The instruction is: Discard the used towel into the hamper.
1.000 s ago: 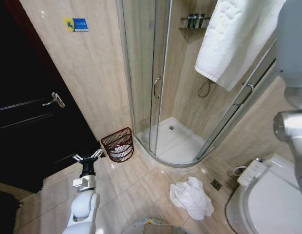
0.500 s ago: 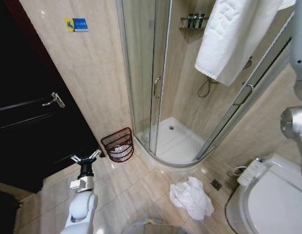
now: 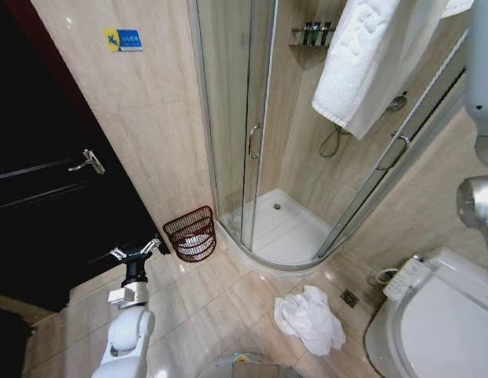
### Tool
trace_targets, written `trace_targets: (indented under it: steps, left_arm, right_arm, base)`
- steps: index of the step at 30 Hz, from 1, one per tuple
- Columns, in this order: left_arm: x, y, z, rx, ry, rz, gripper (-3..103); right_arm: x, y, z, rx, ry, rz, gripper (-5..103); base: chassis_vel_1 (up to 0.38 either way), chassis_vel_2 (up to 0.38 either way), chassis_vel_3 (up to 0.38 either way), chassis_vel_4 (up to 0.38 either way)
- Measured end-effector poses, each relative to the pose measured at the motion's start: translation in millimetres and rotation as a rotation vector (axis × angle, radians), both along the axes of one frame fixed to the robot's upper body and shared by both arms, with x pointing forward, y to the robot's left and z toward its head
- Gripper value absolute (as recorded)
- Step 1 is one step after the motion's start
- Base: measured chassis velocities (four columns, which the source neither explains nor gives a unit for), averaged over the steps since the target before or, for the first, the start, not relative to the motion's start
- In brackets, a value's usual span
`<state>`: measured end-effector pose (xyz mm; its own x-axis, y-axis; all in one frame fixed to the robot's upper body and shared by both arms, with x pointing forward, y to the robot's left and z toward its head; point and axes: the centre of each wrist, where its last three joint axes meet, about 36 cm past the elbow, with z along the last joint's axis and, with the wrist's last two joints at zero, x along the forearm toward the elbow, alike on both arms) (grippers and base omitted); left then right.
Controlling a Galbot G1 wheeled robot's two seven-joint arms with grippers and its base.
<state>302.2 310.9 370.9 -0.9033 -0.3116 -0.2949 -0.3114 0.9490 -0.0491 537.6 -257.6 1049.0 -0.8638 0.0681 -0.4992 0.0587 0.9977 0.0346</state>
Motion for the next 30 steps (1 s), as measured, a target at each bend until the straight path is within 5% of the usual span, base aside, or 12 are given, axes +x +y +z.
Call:
trace_targets:
  steps: [3, 30]
  left_arm:
    - [0, -1, -1, -0.002, -0.001, 0.003, 100]
    - [1, -14, 1, 0.009, -0.005, -0.009, 100]
  right_arm:
    - [0, -3, -6, 0.002, -0.005, 0.000, 8]
    - [-52, -66, -111, -0.060, 0.075, -0.008, 8]
  base:
    - [0.000, 0.000, 0.000, 0.000]
    - [0.000, 0.000, 0.000, 0.000]
